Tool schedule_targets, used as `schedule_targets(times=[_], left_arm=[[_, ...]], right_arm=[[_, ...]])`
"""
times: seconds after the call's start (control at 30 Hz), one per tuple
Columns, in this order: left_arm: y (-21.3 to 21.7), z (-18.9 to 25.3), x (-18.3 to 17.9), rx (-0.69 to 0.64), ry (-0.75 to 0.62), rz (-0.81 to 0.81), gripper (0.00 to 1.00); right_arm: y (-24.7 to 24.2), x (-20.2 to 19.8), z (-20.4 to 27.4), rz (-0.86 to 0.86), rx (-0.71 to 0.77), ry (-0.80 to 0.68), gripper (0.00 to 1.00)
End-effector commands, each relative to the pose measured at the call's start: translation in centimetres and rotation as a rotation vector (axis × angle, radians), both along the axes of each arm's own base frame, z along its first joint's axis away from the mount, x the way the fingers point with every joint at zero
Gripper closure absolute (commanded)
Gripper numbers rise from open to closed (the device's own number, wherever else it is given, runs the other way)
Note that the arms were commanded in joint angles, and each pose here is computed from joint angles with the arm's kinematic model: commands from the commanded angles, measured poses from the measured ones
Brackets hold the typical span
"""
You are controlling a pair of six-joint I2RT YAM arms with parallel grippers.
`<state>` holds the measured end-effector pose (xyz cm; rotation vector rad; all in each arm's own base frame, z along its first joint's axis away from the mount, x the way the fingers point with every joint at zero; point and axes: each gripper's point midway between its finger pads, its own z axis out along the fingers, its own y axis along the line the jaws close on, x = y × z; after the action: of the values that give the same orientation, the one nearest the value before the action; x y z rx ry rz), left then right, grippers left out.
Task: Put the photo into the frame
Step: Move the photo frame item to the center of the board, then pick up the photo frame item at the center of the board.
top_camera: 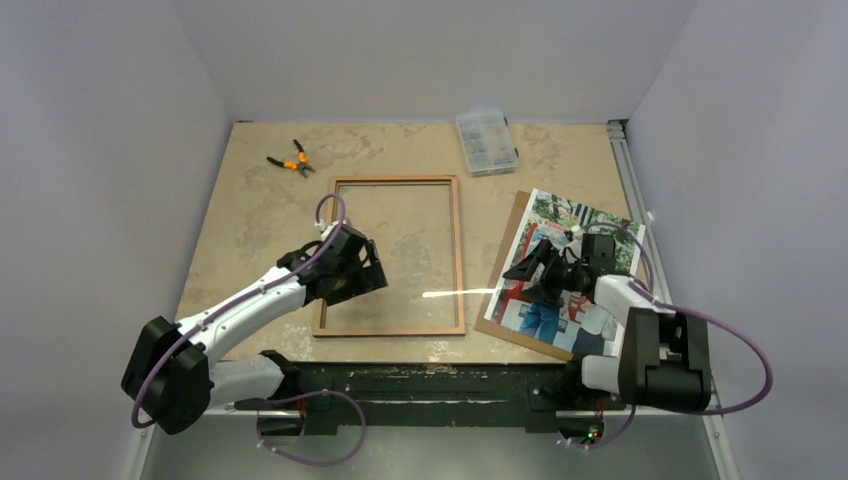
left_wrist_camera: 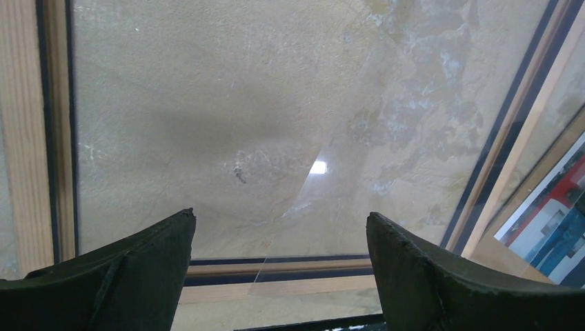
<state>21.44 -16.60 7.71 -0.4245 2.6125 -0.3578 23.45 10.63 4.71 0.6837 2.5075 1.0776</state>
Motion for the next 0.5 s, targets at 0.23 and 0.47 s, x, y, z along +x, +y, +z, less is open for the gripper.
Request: schedule_targets(times=[0.23, 0.47], left_arm=[[-2.2, -2.0, 0.6, -0.107, 0.043, -0.098, 0.14], [-3.0, -2.8, 0.7, -0.133, 0.065, -0.118, 0.18]], right_arm=[[2.5, 1.1, 1.3, 0.132, 0.188, -0.102, 0.47], [3.8, 0.7, 3.4, 0.202, 0.287, -0.181, 0.60]])
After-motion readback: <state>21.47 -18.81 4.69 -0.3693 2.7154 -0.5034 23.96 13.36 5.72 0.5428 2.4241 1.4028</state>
